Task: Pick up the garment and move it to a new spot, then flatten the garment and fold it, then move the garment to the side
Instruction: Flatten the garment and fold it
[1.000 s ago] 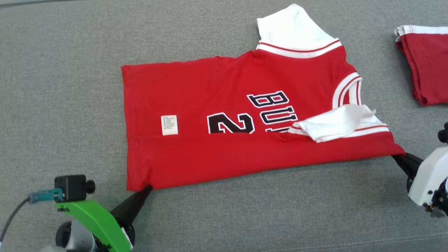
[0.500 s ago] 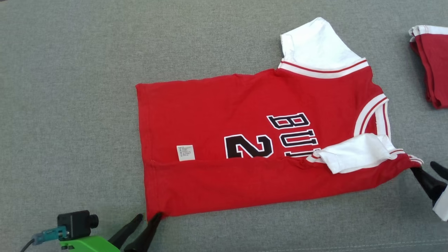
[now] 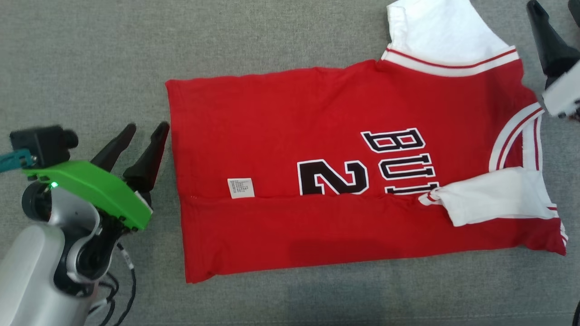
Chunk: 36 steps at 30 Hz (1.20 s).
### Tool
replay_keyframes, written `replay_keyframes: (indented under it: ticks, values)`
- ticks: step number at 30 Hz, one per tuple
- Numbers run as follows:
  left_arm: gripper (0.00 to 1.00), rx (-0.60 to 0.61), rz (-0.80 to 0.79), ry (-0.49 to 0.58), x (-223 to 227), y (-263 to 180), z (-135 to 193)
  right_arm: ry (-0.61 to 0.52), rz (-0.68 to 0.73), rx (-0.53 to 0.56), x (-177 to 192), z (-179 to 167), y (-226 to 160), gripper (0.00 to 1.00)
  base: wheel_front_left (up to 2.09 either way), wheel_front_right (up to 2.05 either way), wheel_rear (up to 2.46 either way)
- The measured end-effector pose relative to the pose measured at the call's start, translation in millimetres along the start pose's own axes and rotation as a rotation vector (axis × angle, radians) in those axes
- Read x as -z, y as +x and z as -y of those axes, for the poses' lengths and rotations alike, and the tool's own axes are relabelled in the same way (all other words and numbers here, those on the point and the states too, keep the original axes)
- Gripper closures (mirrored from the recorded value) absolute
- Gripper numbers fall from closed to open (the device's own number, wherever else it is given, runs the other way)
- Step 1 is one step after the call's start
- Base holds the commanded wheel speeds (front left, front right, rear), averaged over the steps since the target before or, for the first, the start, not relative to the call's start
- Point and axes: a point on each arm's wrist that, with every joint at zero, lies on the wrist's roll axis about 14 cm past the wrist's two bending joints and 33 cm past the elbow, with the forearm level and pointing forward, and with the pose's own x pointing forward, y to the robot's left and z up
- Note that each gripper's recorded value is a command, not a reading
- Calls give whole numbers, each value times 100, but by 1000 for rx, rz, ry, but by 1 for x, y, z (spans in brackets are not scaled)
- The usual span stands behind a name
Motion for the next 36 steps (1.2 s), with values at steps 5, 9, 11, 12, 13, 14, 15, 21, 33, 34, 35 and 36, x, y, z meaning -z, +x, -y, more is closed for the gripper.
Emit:
replay_keyframes:
  ticks: [5,9,11,12,13,14,15,21,33,34,35,36]
  values:
    - [0,16,-42,19,0,45,-6,-36,-56,28,19,-2,65,0,0,0,0]
    - [0,15,-92,28,12,64,-16,-57,-122,34,45,-7,104,0,0,0,0]
    - [0,11,-97,25,14,68,-20,-62,-154,29,60,-12,117,0,0,0,0]
    - [0,14,-98,11,16,69,-20,-62,-159,25,64,-15,123,0,0,0,0]
    - [0,15,-100,4,17,70,-21,-63,-162,21,67,-17,128,0,0,0,0]
    - [0,15,-103,2,18,70,-23,-61,-169,14,70,-21,133,0,0,0,0]
    - [0,18,-105,-1,19,71,-23,-59,-185,7,77,-24,137,0,0,0,0]
    - [0,36,-114,-17,22,74,-23,-43,-246,-12,96,-30,143,0,0,0,0]
    - [100,135,-140,5,22,83,7,6,-228,-40,87,-31,122,100,0,0,0]
    - [100,146,-136,4,21,83,11,11,-210,-45,84,-32,120,100,0,0,0]
    - [100,154,-121,4,19,83,14,16,-187,-56,78,-35,118,100,0,0,0]
    - [100,162,-108,4,16,82,17,19,-159,-69,71,-40,116,100,0,0,0]
